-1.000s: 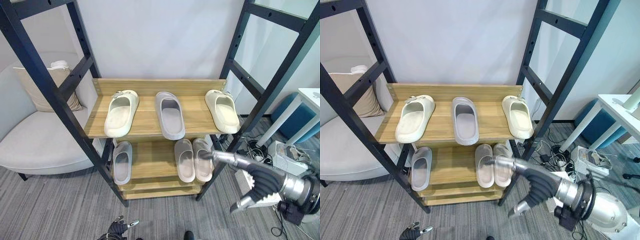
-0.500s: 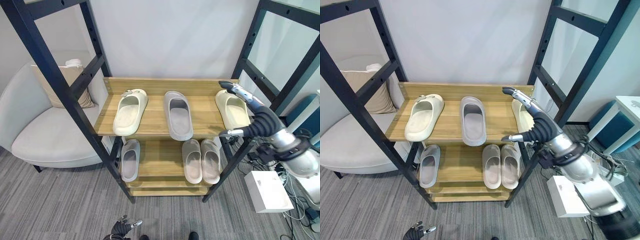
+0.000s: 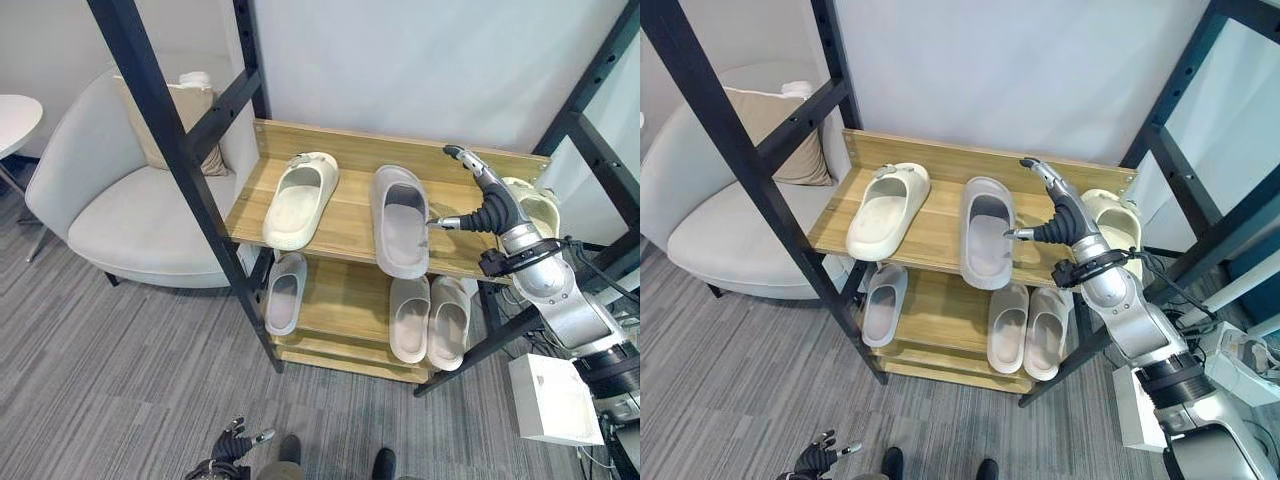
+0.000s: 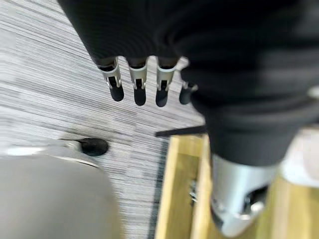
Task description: Arrange the slippers neatly on the shoe rack.
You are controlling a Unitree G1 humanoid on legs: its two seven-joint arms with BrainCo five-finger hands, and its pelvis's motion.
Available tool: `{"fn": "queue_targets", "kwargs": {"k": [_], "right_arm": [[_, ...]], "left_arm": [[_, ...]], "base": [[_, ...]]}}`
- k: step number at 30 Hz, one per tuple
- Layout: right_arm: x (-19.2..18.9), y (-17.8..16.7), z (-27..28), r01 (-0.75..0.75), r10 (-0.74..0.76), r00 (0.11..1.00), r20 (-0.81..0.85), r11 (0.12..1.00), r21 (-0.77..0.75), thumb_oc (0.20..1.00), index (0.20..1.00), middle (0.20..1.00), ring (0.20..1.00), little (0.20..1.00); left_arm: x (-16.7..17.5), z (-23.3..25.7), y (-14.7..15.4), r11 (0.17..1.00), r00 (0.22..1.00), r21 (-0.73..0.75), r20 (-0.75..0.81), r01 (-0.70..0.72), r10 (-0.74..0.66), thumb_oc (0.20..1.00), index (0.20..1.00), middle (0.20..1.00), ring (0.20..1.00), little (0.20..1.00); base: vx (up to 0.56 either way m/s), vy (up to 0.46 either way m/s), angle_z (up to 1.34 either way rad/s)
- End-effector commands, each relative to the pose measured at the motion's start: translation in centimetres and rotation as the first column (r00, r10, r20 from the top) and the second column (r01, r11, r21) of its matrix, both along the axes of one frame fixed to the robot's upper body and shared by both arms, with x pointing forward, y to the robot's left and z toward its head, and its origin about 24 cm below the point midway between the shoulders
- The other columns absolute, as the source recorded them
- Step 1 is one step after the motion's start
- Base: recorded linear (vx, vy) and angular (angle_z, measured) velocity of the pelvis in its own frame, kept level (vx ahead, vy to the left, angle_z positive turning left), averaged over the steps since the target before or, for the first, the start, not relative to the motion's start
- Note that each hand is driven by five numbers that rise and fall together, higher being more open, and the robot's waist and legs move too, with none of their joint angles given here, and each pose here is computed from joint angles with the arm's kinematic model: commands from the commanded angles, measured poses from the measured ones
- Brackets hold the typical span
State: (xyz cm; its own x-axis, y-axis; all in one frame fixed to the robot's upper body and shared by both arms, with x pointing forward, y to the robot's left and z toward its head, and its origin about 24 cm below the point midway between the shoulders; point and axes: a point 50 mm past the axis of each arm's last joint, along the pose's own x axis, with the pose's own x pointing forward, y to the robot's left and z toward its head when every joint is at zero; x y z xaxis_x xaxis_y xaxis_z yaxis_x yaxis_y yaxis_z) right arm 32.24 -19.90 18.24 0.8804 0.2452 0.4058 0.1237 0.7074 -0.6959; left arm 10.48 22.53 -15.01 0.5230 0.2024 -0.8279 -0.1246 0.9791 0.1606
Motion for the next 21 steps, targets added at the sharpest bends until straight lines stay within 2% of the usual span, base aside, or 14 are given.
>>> {"fn": "queue_targets", "kwargs": {"k": [1, 7, 12, 16, 21], "right_arm": [[0.6, 0.8, 3.6, -0.015, 0.019, 0.991, 0.135, 0.999, -0.031, 1.000, 1.000, 1.000, 1.000, 1.000], [2.0, 0.4, 3.4, 0.038, -0.029, 0.994, 0.107, 0.996, -0.082, 1.000, 1.000, 1.000, 1.000, 1.000], [3.1, 0.2, 3.6, 0.084, -0.065, 0.993, 0.102, 0.976, -0.202, 1.000, 1.000, 1.000, 1.000, 1.000], [4.5, 0.5, 5.3, 0.146, -0.107, 0.983, 0.147, 0.945, -0.293, 1.000, 1.000, 1.000, 1.000, 1.000], [5.7, 0.6, 6.9, 0.210, -0.157, 0.970, 0.187, 0.927, -0.311, 1.000, 1.000, 1.000, 1.000, 1.000]], "left_arm": [[2.1, 0.7, 0.6, 0.999, 0.998, 0.025, 0.053, 0.029, -0.030, 1.000, 1.000, 1.000, 1.000, 1.000], [2.6, 1.0, 0.7, 0.999, 0.997, 0.027, 0.075, 0.033, -0.035, 1.000, 1.000, 1.000, 1.000, 1.000], [3.6, 1.5, 0.9, 0.999, 0.993, 0.031, 0.114, 0.036, -0.039, 1.000, 1.000, 1.000, 1.000, 1.000], [4.8, 1.9, 0.9, 0.997, 0.989, 0.045, 0.136, 0.059, -0.065, 1.000, 1.000, 1.000, 1.000, 1.000], [5.7, 2.2, 0.7, 0.995, 0.983, 0.057, 0.162, 0.079, -0.087, 1.000, 1.000, 1.000, 1.000, 1.000]], "base": [[-0.01, 0.018, 0.08], [-0.02, 0.015, 0.08], [-0.03, 0.005, 0.01], [-0.06, 0.009, 0.01], [-0.03, 0.009, 0.15]]}}
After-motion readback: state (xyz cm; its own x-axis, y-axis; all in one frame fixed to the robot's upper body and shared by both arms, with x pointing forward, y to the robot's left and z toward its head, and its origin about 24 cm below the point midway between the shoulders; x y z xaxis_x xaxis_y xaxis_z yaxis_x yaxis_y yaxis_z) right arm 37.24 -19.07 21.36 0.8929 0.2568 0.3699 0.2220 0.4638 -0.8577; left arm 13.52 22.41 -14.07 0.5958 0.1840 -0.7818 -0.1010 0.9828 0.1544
